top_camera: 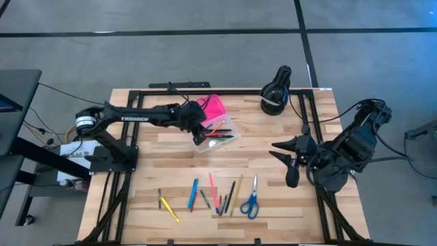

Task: Pick & place school supplies into a supply box
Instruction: Put the green crayon into the pink supply box, then put the yellow pencil into the pink supply box

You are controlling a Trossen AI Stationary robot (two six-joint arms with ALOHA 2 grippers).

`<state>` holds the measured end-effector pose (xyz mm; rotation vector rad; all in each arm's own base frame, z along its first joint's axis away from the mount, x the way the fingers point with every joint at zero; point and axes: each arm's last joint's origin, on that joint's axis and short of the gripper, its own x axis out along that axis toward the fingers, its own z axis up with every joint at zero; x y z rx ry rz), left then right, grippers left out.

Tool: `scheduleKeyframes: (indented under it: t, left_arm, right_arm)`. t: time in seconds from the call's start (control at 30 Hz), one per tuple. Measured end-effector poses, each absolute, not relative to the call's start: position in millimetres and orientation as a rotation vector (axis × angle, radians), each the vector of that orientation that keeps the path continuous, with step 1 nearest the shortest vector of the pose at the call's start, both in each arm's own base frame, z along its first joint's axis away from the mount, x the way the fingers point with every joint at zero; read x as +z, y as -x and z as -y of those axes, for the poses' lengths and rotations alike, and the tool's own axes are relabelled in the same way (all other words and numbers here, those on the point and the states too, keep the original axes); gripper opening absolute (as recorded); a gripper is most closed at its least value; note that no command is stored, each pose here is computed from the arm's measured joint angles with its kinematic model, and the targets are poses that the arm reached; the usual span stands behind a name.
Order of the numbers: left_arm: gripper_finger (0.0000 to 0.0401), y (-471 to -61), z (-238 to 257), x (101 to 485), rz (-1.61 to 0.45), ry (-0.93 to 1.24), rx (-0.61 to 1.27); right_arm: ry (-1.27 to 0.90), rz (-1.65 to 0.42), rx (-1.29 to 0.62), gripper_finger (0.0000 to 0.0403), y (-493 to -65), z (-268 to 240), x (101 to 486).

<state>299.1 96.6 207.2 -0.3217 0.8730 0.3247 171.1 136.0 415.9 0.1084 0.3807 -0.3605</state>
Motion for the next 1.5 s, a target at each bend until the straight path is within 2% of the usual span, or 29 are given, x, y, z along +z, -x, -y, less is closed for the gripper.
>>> scheduleKeyframes:
  t: [0.53, 0.93, 1.1, 1.27, 1.5]
  left_arm:
    - [0.0028, -303.6, -100.5, 195.6, -0.913, 0.229, 0.348]
    - [0.0126, -303.6, -101.0, 195.7, -0.910, 0.233, 0.368]
    - [0.0147, -303.1, -94.6, 195.5, -0.926, 0.297, 0.234]
    - [0.0146, -298.7, -78.6, 200.5, -0.969, 0.289, 0.116]
    - [0.0138, -285.3, -54.7, 225.4, -0.959, 0.235, 0.056]
  right_arm:
    - [-0.110, -0.383, -0.396, 0.0111, -176.4, -129.1, 415.9]
    - [-0.109, -0.388, -0.400, 0.0111, -179.1, -131.4, 413.7]
    - [-0.087, -0.408, -0.410, 0.0111, -187.2, -137.4, 406.8]
    - [-0.070, -0.458, -0.412, 0.0111, -200.1, -142.7, 396.5]
    - [-0.214, -0.618, -0.427, 0.0111, -214.8, -143.3, 375.8]
